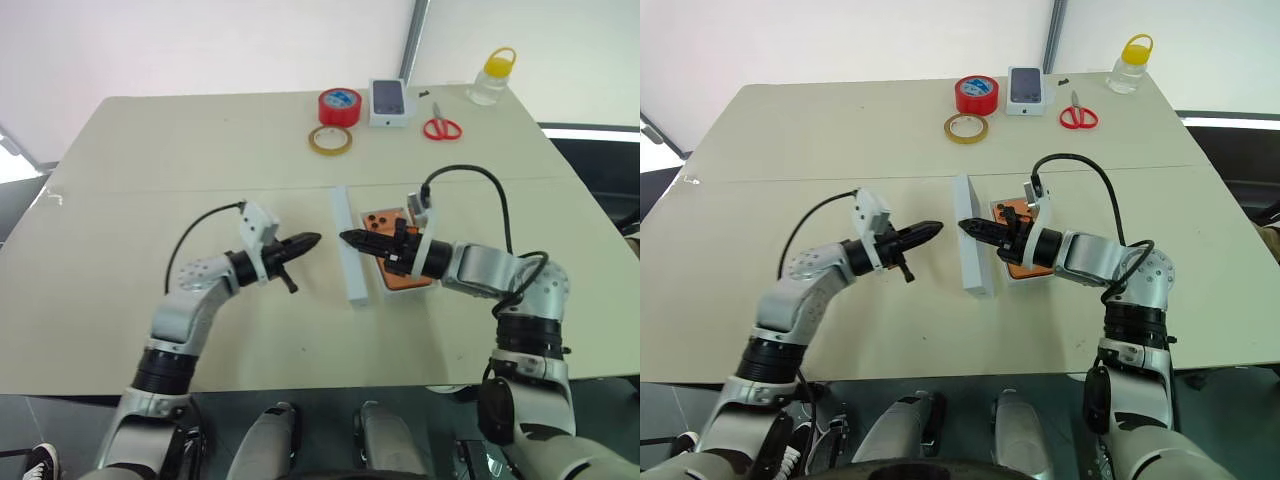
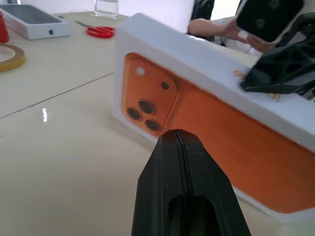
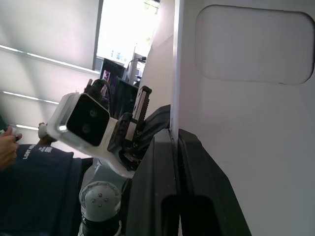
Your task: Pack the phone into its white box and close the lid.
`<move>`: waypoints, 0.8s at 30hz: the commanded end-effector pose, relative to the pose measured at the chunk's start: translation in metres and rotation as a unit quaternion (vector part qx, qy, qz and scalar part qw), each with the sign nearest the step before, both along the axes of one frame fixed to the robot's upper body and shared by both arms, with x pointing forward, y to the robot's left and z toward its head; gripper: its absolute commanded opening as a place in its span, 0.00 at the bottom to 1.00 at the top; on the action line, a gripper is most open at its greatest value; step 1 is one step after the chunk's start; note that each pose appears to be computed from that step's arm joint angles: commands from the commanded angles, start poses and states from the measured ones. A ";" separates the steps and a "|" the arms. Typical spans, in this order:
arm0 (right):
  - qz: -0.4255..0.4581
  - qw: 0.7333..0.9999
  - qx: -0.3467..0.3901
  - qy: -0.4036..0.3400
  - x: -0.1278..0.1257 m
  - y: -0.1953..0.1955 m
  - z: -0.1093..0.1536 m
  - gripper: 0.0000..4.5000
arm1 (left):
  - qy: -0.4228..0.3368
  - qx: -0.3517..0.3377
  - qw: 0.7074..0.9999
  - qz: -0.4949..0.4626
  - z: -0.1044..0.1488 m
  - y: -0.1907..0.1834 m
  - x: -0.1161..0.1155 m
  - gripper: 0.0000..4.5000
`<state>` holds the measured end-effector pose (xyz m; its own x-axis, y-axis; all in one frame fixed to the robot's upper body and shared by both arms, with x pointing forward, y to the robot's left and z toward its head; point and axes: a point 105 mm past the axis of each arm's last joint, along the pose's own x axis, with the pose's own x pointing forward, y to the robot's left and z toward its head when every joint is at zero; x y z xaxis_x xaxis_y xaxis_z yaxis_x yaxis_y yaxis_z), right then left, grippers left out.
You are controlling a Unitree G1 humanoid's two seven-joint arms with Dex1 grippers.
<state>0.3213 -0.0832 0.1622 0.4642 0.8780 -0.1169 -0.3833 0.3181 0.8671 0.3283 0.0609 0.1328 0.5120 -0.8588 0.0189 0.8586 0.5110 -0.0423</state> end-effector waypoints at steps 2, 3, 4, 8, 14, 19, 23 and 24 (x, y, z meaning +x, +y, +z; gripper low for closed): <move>-0.017 1.000 -0.016 -0.010 0.014 -0.006 0.000 0.00 | -0.021 -0.004 1.000 0.015 0.004 -0.011 0.010 0.00; -0.028 0.999 -0.017 -0.011 0.020 -0.009 0.000 0.06 | -0.018 -0.008 1.000 0.014 0.003 -0.013 0.011 0.00; -0.044 0.999 -0.019 -0.013 0.027 -0.013 0.001 0.14 | -0.022 -0.003 1.000 0.014 0.001 -0.016 0.012 0.00; -0.065 0.997 -0.028 -0.028 0.041 -0.021 0.002 0.55 | -0.021 -0.002 1.000 0.008 -0.004 -0.027 0.017 0.00; -0.076 0.988 -0.095 -0.092 0.041 -0.041 0.003 1.00 | -0.004 -0.019 1.000 0.000 -0.007 -0.044 0.021 0.00; -0.179 0.944 -0.190 -0.200 0.061 -0.102 0.023 1.00 | -0.001 -0.019 1.000 -0.010 -0.012 -0.062 0.025 0.00; -0.219 0.888 -0.300 -0.271 0.062 -0.135 0.023 0.89 | 0.001 -0.025 1.000 -0.014 -0.012 -0.076 0.029 0.00; -0.213 0.868 -0.336 -0.296 0.061 -0.138 0.022 0.83 | -0.001 -0.027 1.000 -0.014 -0.011 -0.076 0.030 0.00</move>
<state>0.3830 -0.2186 0.1700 0.8655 0.4572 -0.2048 -0.3933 0.8733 0.2876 0.3559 -0.0141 0.1078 0.4914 -0.8706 0.0222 0.8669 0.4866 -0.1083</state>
